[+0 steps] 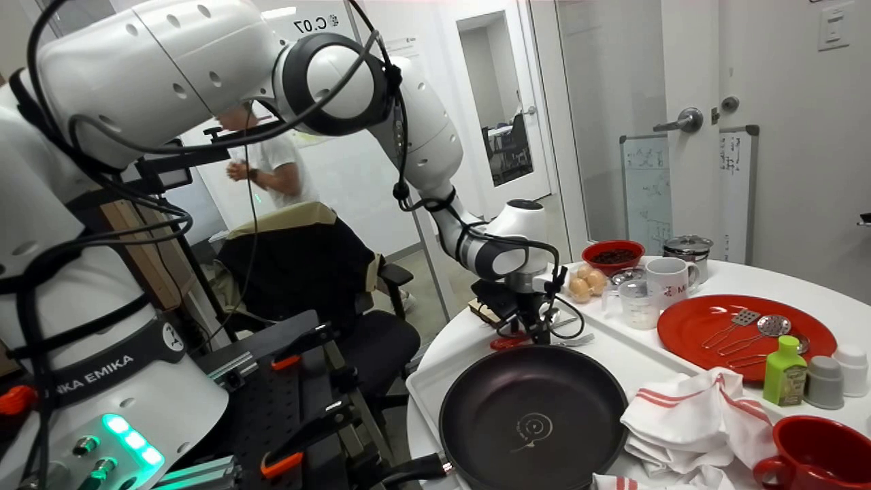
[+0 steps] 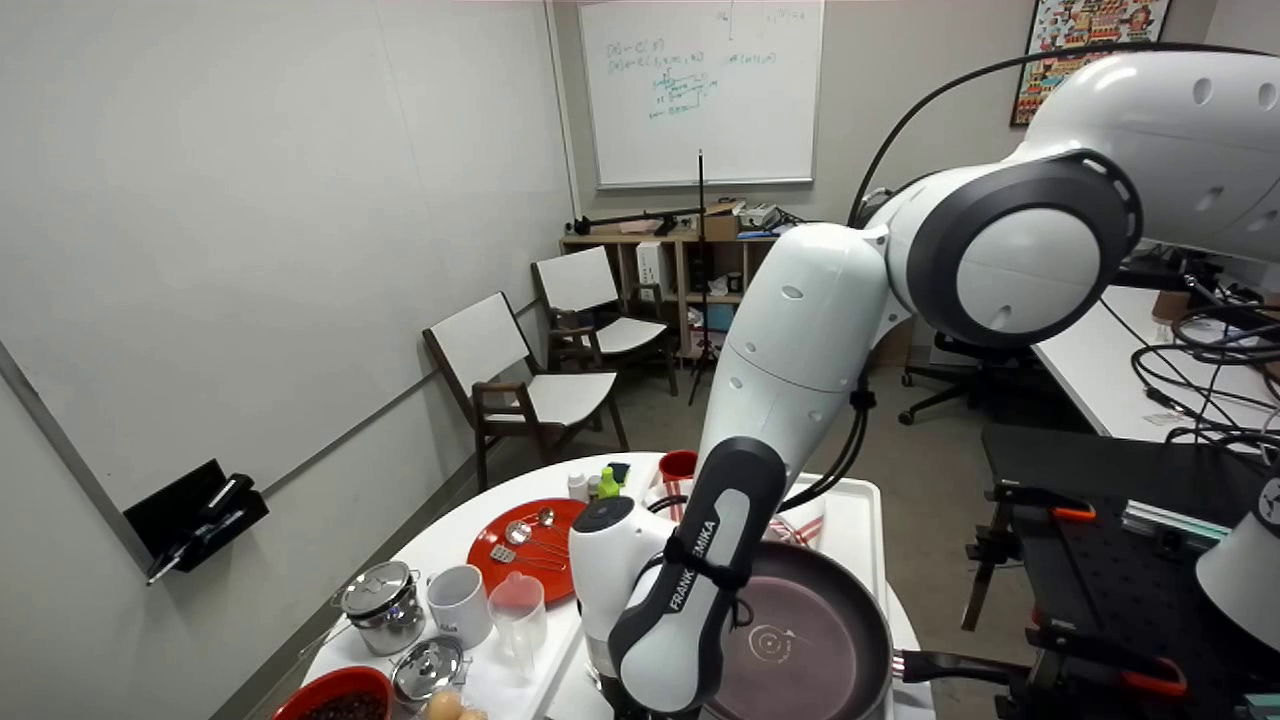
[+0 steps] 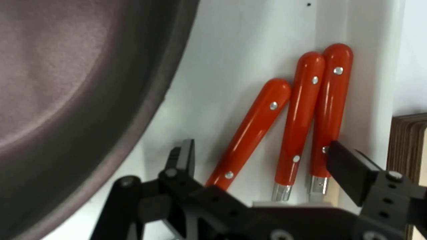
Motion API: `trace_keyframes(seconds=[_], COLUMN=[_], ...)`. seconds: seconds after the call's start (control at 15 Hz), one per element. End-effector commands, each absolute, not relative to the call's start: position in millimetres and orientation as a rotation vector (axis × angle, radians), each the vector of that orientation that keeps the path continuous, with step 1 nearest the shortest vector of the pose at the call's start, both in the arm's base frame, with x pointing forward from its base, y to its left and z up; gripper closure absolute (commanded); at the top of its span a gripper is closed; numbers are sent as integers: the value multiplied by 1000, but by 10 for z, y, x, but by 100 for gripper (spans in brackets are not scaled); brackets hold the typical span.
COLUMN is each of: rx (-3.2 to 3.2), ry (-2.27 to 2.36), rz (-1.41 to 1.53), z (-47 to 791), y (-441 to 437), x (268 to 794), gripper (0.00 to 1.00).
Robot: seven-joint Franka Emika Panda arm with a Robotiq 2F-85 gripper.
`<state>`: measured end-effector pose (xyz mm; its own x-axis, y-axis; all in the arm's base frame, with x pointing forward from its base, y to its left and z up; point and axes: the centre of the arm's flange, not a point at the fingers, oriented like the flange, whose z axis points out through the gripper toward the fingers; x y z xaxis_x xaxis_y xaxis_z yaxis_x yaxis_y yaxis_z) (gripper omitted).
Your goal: Put the fork and knife in the red cup and move it to the right
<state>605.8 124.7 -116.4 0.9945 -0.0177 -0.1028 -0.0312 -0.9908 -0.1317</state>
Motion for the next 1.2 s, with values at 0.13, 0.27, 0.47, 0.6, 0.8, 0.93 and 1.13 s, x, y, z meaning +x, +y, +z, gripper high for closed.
trace_keyframes(seconds=[0.13,0.27,0.47,0.6,0.8,0.93,1.13], rx=[-3017,-3018,-3016,-3017,-3016,-3015,-3013], ry=[45,43,40,39,39,37,36], rz=[139,137,125,120,116,114,111], z=[-1152,-1146,-1109,-1100,-1089,-1083,-1068], y=[1304,1310,1316,1313,1312,1318,1314], x=[6083,6090,6117,6124,6127,6131,6117], gripper=[25,34,57,72,96,100,96])
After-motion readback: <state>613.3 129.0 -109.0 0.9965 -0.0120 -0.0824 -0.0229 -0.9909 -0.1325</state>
